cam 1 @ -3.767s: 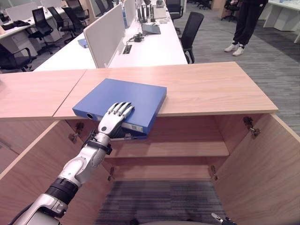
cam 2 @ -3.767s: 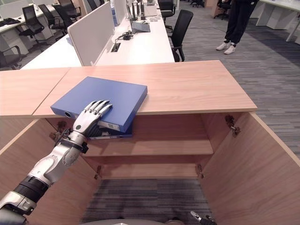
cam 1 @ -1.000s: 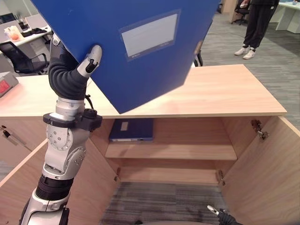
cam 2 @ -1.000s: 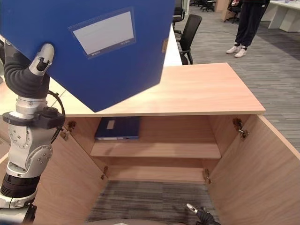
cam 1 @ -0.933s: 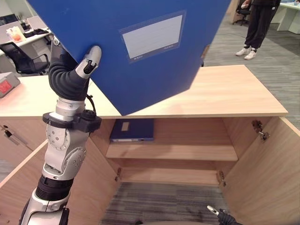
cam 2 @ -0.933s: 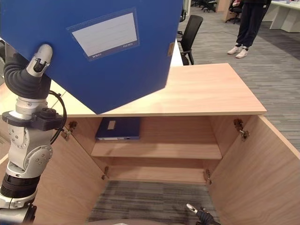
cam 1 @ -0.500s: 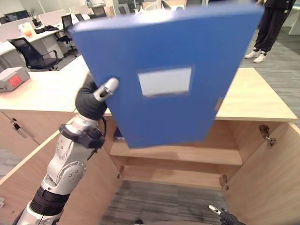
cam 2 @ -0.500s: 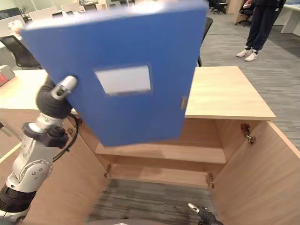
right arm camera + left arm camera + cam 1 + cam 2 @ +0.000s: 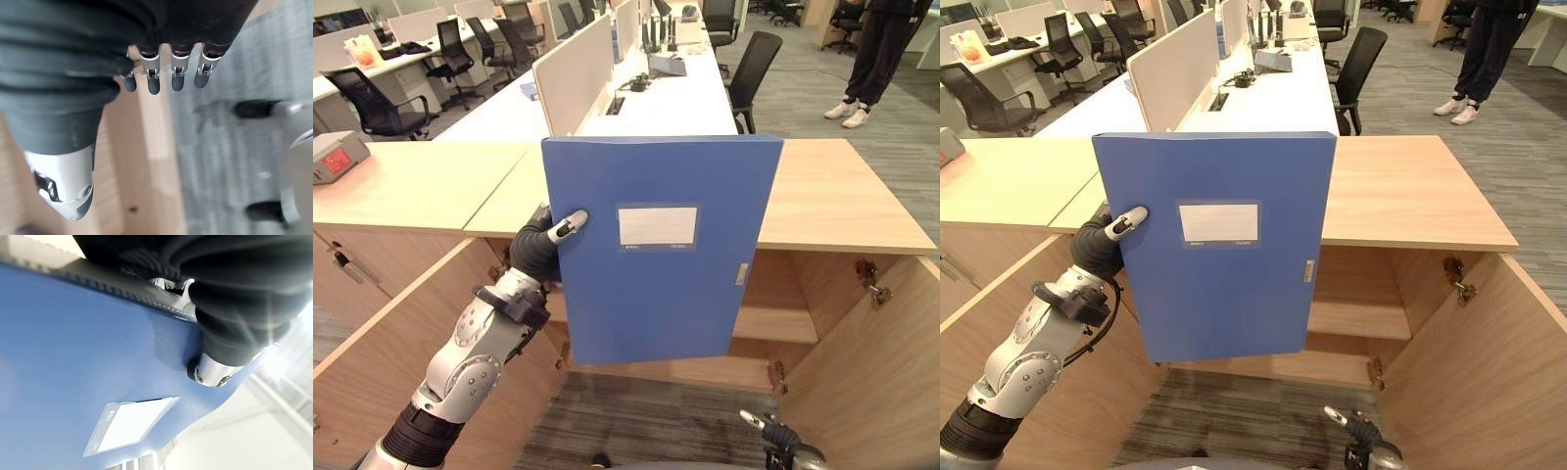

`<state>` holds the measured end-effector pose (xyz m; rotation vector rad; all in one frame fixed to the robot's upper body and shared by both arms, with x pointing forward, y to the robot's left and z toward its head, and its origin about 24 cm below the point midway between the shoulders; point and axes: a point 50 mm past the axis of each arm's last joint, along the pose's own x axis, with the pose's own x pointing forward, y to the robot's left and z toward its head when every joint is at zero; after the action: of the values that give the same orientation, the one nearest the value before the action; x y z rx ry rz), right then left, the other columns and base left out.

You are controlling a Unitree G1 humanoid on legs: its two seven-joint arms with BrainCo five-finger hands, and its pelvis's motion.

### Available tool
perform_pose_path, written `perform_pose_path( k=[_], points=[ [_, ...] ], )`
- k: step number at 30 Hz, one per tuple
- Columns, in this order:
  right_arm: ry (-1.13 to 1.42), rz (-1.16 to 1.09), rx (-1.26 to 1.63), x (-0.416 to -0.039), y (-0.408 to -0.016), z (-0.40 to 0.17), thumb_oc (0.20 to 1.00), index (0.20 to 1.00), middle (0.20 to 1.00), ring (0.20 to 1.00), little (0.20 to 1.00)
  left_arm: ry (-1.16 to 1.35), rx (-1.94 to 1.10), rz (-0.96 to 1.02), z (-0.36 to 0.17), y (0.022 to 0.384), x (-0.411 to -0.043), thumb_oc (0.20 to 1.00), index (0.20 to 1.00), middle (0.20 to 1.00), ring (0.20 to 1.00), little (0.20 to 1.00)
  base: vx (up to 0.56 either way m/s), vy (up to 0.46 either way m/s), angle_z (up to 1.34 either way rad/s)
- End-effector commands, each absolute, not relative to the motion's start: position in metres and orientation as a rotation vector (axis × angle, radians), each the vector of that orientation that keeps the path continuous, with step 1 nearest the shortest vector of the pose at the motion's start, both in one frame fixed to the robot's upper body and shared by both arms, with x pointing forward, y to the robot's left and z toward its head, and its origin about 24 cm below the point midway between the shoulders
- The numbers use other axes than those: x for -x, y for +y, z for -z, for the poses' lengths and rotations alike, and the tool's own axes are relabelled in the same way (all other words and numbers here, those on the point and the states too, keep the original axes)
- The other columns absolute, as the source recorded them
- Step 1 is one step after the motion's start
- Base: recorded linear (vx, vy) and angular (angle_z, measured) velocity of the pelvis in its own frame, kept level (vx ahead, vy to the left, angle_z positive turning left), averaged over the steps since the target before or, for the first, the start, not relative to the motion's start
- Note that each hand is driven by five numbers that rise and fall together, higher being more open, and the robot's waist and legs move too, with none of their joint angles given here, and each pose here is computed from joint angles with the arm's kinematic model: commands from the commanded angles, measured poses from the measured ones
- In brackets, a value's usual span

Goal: Put the empty folder in the office cabinet

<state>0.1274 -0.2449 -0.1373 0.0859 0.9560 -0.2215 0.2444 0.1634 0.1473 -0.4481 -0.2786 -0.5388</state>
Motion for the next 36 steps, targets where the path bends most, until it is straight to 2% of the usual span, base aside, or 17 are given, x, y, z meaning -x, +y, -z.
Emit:
perform_pose_path(
  k=[1,12,21,27,36],
  points=[
    [0.769,0.179,-0.109,-0.178,-0.236,0.114,1.000,1.000,1.000,1.000,1.000,-0.456,0.463,0.503,-0.178,0.172,-0.251,0.200,0.200,0.200,0.200,0.200,0.00,0.000,0.00],
    [0.484,0.084,-0.110,-0.212,-0.226,0.065,1.000,1.000,1.000,1.000,1.000,-0.250,0.296,0.342,-0.120,0.187,-0.251,0.200,0.200,0.200,0.200,0.200,0.00,0.007,-0.02],
    [0.267,-0.004,-0.081,-0.231,-0.243,0.011,1.000,1.000,1.000,1.000,1.000,-0.149,0.139,0.272,-0.092,0.209,-0.252,0.200,0.200,0.200,0.200,0.200,0.00,0.006,-0.02],
    [0.194,-0.067,-0.081,-0.239,-0.248,-0.012,1.000,1.000,1.000,1.000,1.000,-0.140,0.102,0.270,-0.091,0.215,-0.255,0.200,0.200,0.200,0.200,0.200,0.00,0.000,0.00],
    [0.152,-0.293,-0.138,-0.247,-0.225,-0.030,1.000,1.000,1.000,1.000,1.000,-0.191,0.083,0.369,-0.104,0.205,-0.259,0.200,0.200,0.200,0.200,0.200,0.00,0.000,0.00]
  ],
)
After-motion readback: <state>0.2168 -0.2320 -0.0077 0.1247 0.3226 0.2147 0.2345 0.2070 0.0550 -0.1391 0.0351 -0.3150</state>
